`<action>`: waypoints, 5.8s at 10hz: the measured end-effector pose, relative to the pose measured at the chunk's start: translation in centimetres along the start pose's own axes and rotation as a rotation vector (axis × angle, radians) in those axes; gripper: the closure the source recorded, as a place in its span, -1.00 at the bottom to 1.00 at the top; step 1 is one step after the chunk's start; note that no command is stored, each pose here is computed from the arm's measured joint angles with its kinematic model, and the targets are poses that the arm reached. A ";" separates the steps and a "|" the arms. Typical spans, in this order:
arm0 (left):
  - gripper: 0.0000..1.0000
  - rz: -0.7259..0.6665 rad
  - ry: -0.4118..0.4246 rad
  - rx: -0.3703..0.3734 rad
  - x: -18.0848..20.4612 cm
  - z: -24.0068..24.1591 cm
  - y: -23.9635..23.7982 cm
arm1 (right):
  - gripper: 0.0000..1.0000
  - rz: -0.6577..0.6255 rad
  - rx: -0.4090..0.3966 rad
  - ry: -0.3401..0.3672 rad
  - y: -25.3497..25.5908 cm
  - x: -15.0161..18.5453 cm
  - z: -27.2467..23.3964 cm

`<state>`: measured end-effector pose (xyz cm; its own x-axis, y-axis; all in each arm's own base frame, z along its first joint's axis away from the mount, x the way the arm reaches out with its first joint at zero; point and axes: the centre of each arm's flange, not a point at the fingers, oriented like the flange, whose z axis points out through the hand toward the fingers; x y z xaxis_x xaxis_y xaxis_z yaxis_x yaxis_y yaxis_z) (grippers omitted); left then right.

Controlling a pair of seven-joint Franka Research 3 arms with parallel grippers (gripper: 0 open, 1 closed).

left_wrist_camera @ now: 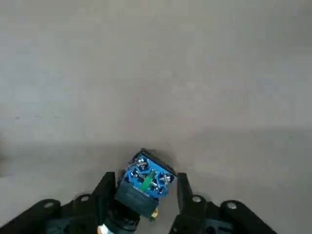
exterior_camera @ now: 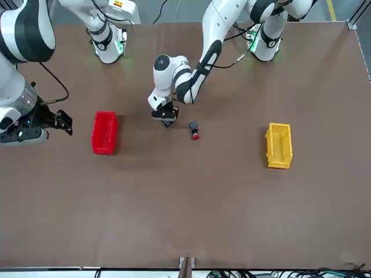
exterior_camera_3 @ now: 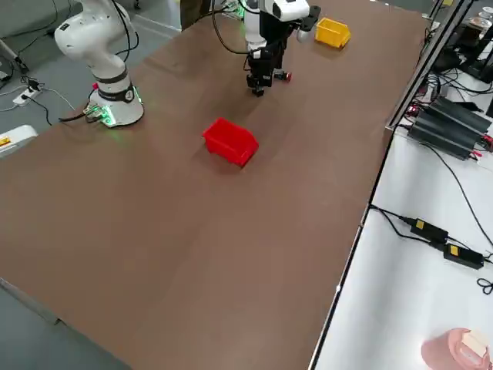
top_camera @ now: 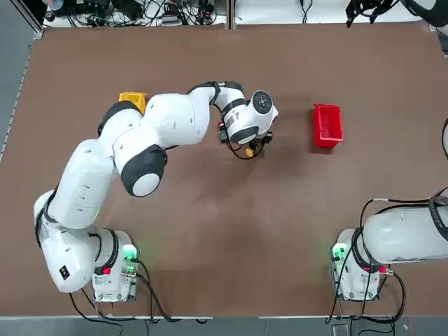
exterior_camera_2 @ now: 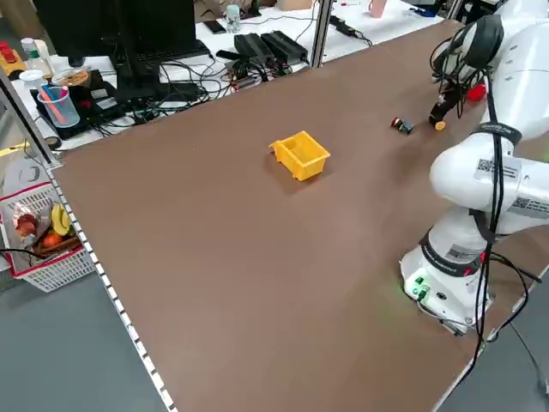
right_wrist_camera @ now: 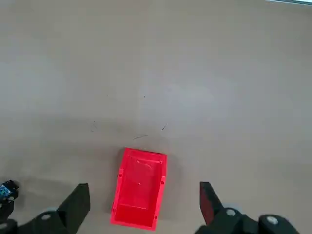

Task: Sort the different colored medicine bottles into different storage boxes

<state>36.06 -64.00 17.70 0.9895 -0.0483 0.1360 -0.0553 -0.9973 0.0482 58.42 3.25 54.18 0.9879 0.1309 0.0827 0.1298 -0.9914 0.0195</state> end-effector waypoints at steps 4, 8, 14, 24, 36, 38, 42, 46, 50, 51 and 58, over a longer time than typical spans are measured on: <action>0.15 -0.053 -0.043 -0.016 0.1 0.1 -0.1 | -0.99 -0.007 0.000 -0.008 0.2 -0.1 0.1; 0.15 -0.173 -0.115 -0.008 2.8 -1.2 -1.6 | -0.99 -0.059 0.006 -0.008 -2.1 0.3 0.9; 0.15 -0.374 -0.134 0.090 16.4 -16.9 -16.6 | -0.99 -0.219 0.046 0.056 -13.6 3.4 8.6; 0.15 -0.305 -0.236 0.152 17.4 -19.5 -58.4 | -0.99 -0.158 0.070 0.026 -39.8 0.1 22.5; -0.38 -0.214 -0.112 0.100 14.3 -6.5 -63.3 | -0.99 -0.267 -0.020 0.087 -54.9 -12.0 33.2; -0.68 -0.212 -0.120 0.108 15.3 -7.7 -63.4 | -0.99 -0.256 -0.019 0.078 -55.2 -12.5 34.1; -0.68 -0.205 -0.224 0.168 19.7 -18.4 -62.6 | -0.67 -0.265 -0.001 0.083 -56.3 -13.8 34.8; -0.81 -0.263 -0.157 0.157 21.8 -25.9 -64.1 | 0.10 -0.163 0.000 0.093 -55.6 -12.8 34.6; -0.99 -0.283 -0.196 0.121 22.1 -37.2 -64.2 | 0.16 -0.149 -0.080 0.071 -43.1 -3.1 31.4; -0.99 -0.280 -0.180 0.116 22.3 -39.4 -64.2 | 0.16 -0.179 -0.111 0.051 -37.7 -0.7 28.9; -0.99 -0.049 -0.207 0.035 22.1 -44.3 -61.2 | 0.16 -0.331 -0.170 -0.168 -10.0 -4.8 23.0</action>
<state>55.44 -1.60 61.61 0.9974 -0.0064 -0.0721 -0.0053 -0.9999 0.0153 54.28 12.37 30.67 0.8968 0.4260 -0.1191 0.4416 -0.8783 0.1834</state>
